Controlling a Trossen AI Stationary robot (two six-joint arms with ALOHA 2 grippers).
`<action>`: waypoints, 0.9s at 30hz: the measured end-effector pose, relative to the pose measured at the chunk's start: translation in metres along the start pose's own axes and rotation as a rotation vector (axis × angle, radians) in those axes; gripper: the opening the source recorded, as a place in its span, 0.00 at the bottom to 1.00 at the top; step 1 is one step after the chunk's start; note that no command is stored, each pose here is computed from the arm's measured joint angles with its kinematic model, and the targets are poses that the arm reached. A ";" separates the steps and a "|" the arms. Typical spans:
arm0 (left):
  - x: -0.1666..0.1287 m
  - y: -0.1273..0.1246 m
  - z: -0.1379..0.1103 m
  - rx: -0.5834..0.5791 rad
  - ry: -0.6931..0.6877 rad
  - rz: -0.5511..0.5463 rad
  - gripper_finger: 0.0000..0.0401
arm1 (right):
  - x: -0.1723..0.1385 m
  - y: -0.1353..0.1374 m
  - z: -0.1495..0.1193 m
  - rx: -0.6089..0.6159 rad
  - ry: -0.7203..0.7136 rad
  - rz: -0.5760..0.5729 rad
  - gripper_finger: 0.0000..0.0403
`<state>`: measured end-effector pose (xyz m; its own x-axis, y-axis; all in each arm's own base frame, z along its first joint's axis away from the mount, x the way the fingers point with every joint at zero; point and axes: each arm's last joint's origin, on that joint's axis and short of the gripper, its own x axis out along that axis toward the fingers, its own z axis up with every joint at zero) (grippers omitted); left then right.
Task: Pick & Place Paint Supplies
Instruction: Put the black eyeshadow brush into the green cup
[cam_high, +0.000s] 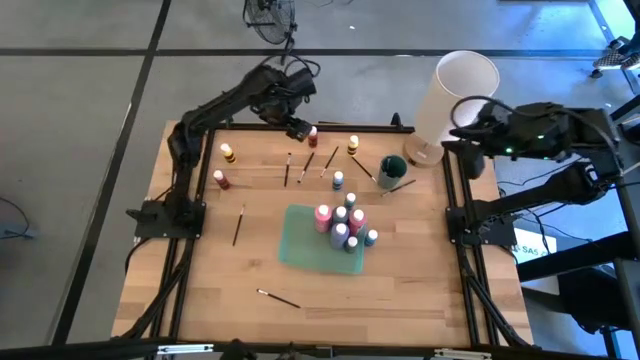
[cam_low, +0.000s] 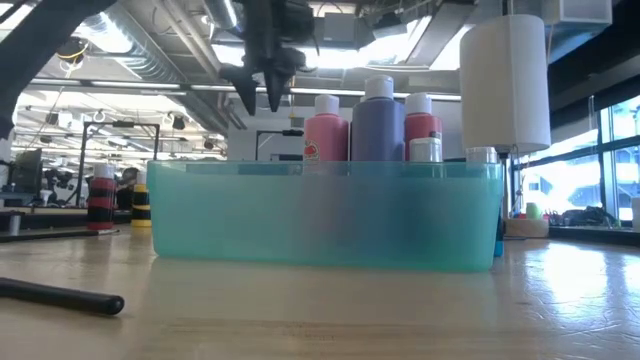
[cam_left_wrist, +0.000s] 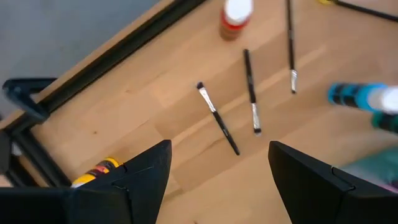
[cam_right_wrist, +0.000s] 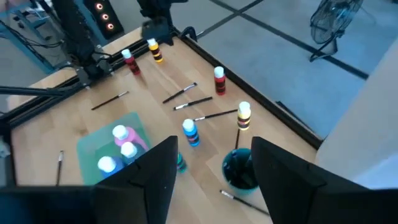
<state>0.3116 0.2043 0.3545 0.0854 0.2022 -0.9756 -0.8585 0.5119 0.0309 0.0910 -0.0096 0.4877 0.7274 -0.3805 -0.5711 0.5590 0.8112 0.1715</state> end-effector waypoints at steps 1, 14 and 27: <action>0.001 -0.002 0.000 -0.013 -0.008 0.023 0.66 | -0.003 -0.002 -0.001 0.003 0.004 0.011 0.51; 0.033 -0.011 -0.005 -0.137 0.003 0.044 0.66 | -0.013 -0.010 -0.016 -0.075 0.139 0.109 0.51; 0.100 -0.005 -0.008 -0.273 0.034 -0.010 0.66 | -0.014 -0.010 -0.016 -0.147 0.139 0.126 0.51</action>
<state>0.3203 0.2152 0.2549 0.0817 0.1679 -0.9824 -0.9627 0.2684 -0.0342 0.0686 -0.0053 0.4808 0.7203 -0.2154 -0.6594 0.3960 0.9081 0.1359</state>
